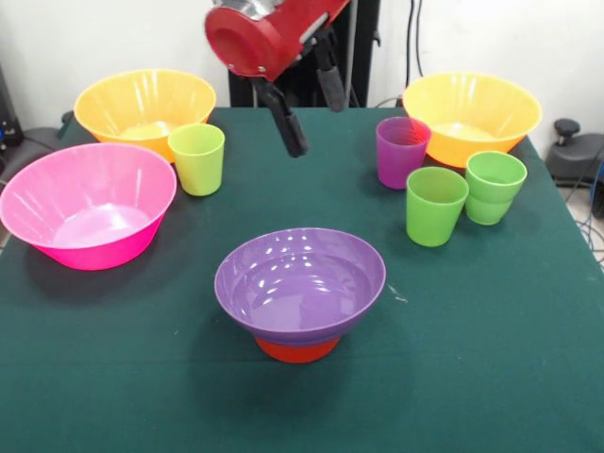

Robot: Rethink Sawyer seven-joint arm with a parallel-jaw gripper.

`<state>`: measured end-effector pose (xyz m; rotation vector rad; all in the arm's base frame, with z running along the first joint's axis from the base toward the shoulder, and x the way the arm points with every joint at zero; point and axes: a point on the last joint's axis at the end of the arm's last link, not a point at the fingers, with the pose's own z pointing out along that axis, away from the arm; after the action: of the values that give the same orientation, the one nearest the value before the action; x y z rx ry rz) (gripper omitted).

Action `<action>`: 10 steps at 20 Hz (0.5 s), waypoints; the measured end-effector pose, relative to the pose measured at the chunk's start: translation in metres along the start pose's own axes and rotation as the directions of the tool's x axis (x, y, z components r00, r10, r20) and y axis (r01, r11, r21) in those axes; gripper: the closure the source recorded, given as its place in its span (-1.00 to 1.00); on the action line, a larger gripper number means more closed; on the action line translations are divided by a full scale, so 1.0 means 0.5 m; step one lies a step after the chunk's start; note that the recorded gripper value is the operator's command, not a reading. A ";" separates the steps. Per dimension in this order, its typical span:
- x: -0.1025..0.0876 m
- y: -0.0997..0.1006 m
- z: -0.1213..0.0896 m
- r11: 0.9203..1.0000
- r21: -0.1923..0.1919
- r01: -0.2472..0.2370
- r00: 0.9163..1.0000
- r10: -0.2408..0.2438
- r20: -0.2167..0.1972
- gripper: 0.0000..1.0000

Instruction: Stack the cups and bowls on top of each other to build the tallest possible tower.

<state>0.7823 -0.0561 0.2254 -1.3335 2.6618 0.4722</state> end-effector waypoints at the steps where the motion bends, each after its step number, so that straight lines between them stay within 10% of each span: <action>1: 0.002 -0.011 -0.009 1.000 0.012 -0.008 1.000 0.008 0.005 -1.00; 10: 0.006 -0.058 -0.066 0.998 0.050 -0.043 0.999 0.042 0.021 -1.00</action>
<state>0.8044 -0.0857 0.2491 -1.2536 2.6723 0.4186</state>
